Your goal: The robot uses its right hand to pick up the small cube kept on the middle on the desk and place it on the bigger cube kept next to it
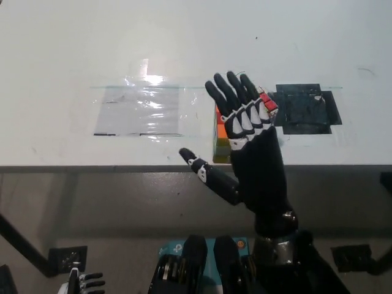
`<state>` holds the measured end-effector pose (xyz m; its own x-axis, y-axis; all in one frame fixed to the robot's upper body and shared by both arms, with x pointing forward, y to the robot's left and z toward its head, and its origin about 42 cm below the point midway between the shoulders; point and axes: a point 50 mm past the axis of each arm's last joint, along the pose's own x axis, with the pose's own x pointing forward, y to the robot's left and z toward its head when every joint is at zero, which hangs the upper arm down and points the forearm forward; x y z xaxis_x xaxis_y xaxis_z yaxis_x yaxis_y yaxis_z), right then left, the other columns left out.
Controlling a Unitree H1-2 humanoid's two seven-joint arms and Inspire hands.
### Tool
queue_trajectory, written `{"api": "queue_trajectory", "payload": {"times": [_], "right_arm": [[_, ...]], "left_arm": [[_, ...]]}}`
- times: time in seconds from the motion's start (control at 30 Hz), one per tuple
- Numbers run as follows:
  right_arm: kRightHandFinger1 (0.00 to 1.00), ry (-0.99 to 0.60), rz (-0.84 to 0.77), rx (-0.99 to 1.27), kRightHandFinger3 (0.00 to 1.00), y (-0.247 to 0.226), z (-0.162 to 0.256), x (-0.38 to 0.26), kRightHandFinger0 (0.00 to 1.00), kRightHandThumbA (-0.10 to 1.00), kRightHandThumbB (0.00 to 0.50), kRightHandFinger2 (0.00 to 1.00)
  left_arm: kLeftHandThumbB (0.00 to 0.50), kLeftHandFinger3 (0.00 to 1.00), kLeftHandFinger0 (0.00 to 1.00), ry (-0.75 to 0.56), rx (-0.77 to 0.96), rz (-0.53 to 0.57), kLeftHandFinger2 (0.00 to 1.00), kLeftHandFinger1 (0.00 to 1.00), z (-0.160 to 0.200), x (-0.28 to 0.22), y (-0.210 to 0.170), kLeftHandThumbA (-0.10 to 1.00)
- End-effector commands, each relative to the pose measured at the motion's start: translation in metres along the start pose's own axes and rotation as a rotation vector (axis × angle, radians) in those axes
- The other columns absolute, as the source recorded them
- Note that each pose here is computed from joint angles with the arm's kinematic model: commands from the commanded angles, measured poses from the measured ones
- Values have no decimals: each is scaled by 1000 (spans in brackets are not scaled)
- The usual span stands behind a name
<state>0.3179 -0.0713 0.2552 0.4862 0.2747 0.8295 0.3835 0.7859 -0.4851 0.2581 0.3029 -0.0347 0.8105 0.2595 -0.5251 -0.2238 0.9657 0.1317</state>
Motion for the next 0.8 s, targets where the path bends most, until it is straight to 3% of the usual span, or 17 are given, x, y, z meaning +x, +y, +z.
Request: {"api": "queue_trajectory", "payload": {"times": [0.0,0.13,0.23,0.3,0.33,0.43,0.53,0.57,0.63,0.77], "right_arm": [[1000,-20,2,14,1000,-21,9,-7,1000,924,216,1000],[1000,50,8,-23,1000,-47,9,-48,1000,991,225,1000],[1000,108,32,-42,1000,-61,10,-75,1000,968,199,1000],[1000,181,37,-58,1000,-73,8,-108,1000,812,185,1000],[1000,230,47,-67,1000,-79,6,-126,1000,785,169,1000],[1000,337,67,-105,1000,-90,1,-169,1000,767,143,1000],[1000,419,52,-117,1000,-94,-7,-198,1000,681,149,1000],[1000,473,76,-151,1000,-97,-12,-216,1000,697,123,1000],[1000,532,101,-191,1000,-99,-21,-241,1000,676,115,1000],[1000,649,139,-231,1000,-95,-38,-270,1000,687,106,1000]], "left_arm": [[168,537,525,-36,28,27,552,538,2,0,6,1000],[171,593,507,-23,26,30,570,538,4,0,6,1000],[196,627,522,-24,30,37,599,549,6,1,6,1000],[179,583,523,-32,25,34,573,542,6,2,8,1000],[187,578,535,-32,20,36,570,547,7,3,9,1000],[182,588,557,-39,12,33,578,564,7,3,9,1000],[180,593,568,-38,7,33,590,576,10,6,10,1000],[195,579,574,-36,6,41,588,579,10,6,10,1000],[178,571,571,-35,5,43,577,573,10,8,10,1000],[190,527,558,-37,-3,50,554,563,10,8,8,1000]]}}
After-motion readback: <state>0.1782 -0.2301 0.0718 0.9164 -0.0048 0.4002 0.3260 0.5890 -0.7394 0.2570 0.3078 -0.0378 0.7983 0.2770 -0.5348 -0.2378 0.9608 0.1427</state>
